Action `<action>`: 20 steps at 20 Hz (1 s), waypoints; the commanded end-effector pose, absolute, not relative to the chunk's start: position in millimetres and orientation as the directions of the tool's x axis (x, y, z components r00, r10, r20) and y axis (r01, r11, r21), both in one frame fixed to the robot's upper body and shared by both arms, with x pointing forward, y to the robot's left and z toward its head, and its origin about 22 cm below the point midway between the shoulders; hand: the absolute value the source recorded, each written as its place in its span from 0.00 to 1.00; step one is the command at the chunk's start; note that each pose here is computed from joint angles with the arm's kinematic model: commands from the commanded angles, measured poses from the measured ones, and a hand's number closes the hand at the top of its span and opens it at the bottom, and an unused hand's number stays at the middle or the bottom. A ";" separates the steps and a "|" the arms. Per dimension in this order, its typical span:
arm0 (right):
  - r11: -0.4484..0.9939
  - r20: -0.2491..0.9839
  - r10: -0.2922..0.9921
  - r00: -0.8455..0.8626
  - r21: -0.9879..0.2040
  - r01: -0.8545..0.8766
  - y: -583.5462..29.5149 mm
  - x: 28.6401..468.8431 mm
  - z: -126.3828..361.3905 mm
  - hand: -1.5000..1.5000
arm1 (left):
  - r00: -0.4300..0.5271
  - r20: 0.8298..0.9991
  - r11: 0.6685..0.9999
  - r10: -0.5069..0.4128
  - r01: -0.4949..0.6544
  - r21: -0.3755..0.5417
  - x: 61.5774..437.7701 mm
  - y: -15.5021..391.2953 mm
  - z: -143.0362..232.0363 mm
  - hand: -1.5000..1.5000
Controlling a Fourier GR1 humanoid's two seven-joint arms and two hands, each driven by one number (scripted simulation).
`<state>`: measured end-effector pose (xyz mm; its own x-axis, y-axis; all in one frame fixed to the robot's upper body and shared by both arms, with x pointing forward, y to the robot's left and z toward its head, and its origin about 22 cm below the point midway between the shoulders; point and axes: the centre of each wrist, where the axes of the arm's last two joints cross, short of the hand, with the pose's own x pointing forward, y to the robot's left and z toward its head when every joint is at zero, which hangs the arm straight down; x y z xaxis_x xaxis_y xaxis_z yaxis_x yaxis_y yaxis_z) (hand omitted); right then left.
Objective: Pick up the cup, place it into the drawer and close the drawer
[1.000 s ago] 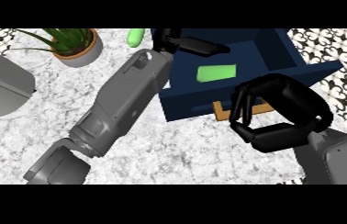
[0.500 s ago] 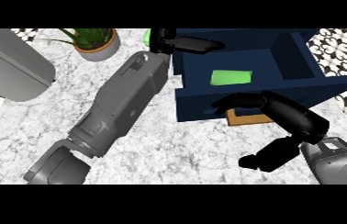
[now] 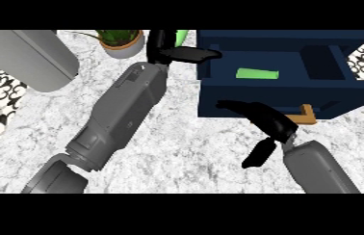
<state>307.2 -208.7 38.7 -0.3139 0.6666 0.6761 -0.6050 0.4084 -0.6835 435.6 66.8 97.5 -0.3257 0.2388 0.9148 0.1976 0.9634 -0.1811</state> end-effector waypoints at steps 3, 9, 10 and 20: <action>0.367 0.606 0.756 -0.246 -0.705 -0.606 -234.3 338.1 -10.6 1.00 | -0.327 0.902 0.953 0.283 0.201 -0.226 423.4 80.2 75.7 0.00; 0.498 0.680 0.683 -0.267 -0.701 -0.510 -225.0 384.1 2.5 1.00 | -0.315 0.906 0.952 0.282 0.211 -0.223 427.5 127.4 69.5 0.00; 0.504 0.674 0.689 -0.266 -0.709 -0.493 -238.2 389.3 6.0 1.00 | -0.314 0.902 0.948 0.296 0.216 -0.235 426.0 124.7 74.3 0.00; 0.648 0.696 0.683 -0.221 -0.717 -0.257 -274.1 436.8 79.8 1.00 | -0.322 0.902 0.945 0.288 0.251 -0.211 422.7 146.2 75.7 0.00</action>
